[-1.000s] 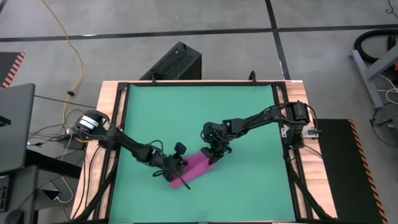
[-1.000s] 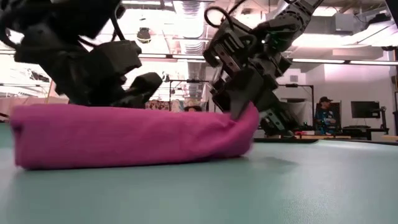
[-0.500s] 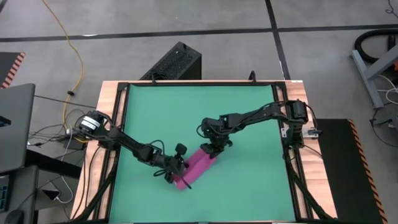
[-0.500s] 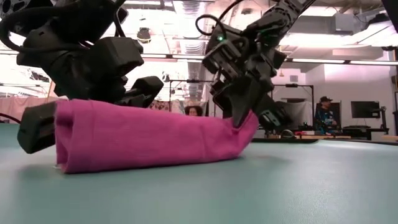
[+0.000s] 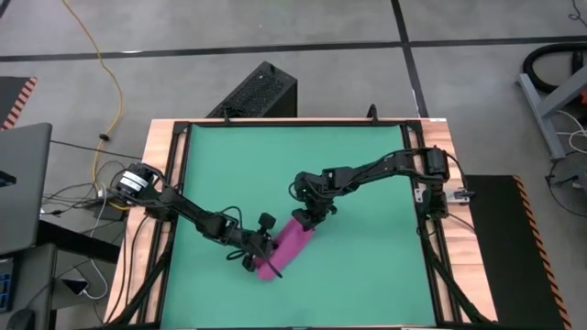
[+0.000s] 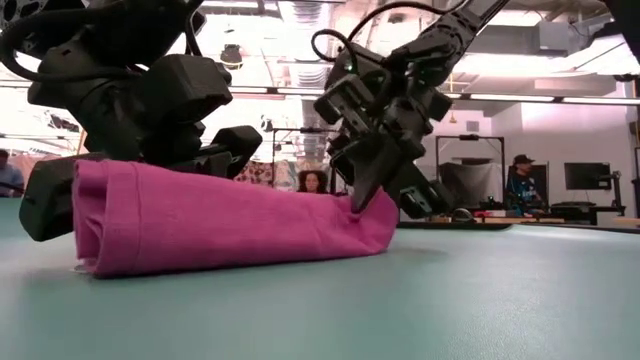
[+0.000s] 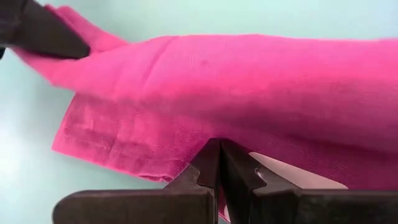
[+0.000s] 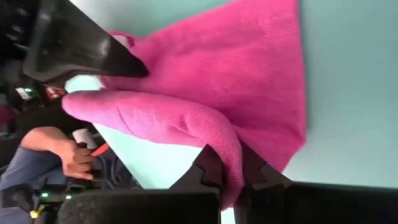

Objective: Roll towel
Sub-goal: Roll the pink towel

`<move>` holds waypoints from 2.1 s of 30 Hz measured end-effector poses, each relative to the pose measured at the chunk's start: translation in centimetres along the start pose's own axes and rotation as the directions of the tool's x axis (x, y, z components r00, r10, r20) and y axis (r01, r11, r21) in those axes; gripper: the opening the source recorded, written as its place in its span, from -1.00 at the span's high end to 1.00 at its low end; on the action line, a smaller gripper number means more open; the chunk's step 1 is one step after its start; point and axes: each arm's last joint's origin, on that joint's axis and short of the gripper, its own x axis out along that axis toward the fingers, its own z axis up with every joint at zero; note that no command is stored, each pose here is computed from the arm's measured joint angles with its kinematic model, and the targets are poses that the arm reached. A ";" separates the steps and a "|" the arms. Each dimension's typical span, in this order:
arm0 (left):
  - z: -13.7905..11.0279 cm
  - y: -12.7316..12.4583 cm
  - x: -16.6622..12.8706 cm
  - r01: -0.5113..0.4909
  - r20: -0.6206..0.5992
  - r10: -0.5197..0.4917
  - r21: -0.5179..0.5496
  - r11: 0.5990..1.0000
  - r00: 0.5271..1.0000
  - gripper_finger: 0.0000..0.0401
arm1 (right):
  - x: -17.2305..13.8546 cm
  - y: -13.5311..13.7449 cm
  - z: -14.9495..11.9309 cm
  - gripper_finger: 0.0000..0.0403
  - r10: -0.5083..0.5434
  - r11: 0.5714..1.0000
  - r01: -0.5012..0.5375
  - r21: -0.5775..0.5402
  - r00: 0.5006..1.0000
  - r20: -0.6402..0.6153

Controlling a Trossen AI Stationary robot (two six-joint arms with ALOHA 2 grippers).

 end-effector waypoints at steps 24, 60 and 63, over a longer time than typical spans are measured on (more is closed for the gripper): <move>2.4 -1.6 -5.5 -0.187 -0.003 0.187 -0.014 0.982 0.982 1.00 | 1.2 -1.0 0.4 0.90 -0.032 0.999 0.032 0.002 0.999 -0.017; 1.5 1.9 -2.5 -0.069 0.052 0.068 0.013 0.998 0.996 1.00 | 2.5 0.4 -1.0 0.90 -0.008 0.980 0.006 -0.197 1.000 -0.006; 1.3 2.3 -2.4 -0.065 0.051 0.064 0.003 0.998 0.997 1.00 | 2.5 0.4 -1.0 0.90 -0.007 0.978 0.006 -0.209 1.000 -0.006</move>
